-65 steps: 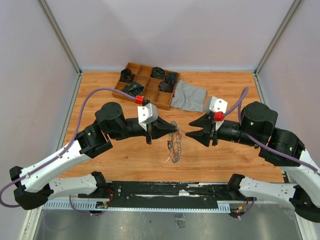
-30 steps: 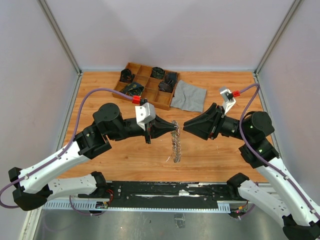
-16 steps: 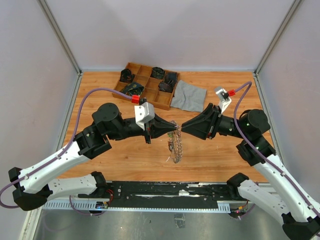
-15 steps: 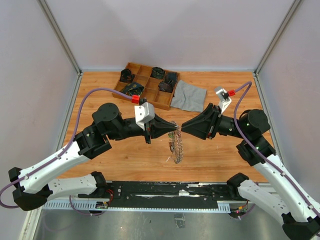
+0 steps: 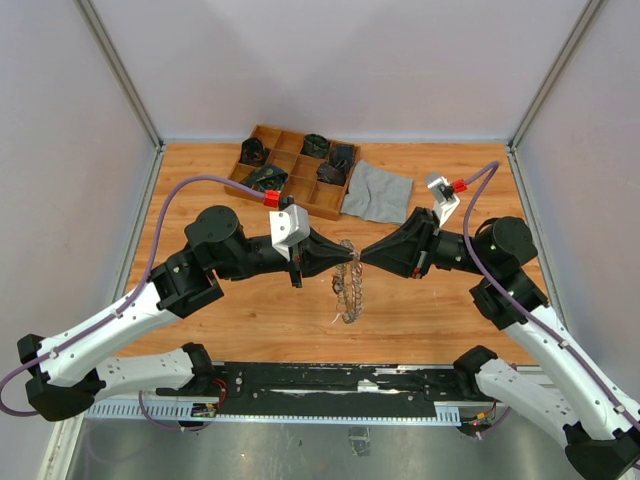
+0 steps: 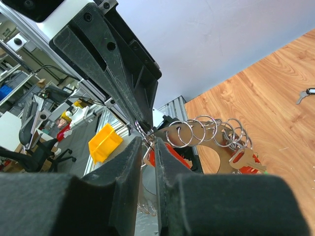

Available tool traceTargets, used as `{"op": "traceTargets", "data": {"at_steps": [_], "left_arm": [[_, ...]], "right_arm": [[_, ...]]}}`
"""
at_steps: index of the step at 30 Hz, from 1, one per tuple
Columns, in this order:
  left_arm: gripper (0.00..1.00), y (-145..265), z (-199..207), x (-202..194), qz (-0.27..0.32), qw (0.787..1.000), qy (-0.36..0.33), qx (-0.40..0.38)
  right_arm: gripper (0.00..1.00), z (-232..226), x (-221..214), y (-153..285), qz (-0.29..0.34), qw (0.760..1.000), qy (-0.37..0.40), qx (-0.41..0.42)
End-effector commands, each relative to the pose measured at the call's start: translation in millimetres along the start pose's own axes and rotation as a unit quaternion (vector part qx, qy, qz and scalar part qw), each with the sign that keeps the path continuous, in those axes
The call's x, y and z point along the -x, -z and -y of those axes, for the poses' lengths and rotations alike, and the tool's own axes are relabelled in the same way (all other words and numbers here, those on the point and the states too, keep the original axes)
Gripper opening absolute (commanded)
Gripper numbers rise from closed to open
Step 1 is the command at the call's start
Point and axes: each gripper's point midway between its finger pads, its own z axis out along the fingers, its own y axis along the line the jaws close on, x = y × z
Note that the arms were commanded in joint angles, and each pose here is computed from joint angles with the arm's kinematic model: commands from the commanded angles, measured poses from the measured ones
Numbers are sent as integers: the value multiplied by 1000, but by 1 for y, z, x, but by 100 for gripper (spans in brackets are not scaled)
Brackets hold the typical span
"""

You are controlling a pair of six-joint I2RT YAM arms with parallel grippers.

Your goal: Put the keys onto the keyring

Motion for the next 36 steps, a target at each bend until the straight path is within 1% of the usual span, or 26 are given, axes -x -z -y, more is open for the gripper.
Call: {"op": "traceTargets", "data": {"at_steps": [1, 5, 8, 15, 24, 36], "left_arm": [[1, 3, 1, 37, 52, 998, -23, -1], [0, 4, 0, 36, 51, 998, -23, 3], [1, 5, 0, 36, 51, 998, -24, 5], [1, 6, -1, 35, 48, 998, -26, 9], [0, 7, -2, 36, 50, 998, -26, 11], [1, 4, 0, 37, 52, 998, -26, 3]], "right_arm": [[15, -16, 2, -2, 1, 999, 25, 37], [4, -18, 2, -2, 0, 999, 25, 39], [1, -19, 2, 0, 2, 999, 31, 38], [1, -20, 3, 3, -6, 999, 41, 24], [0, -8, -5, 4, -24, 999, 32, -5], [1, 0, -11, -2, -40, 999, 16, -9]]}}
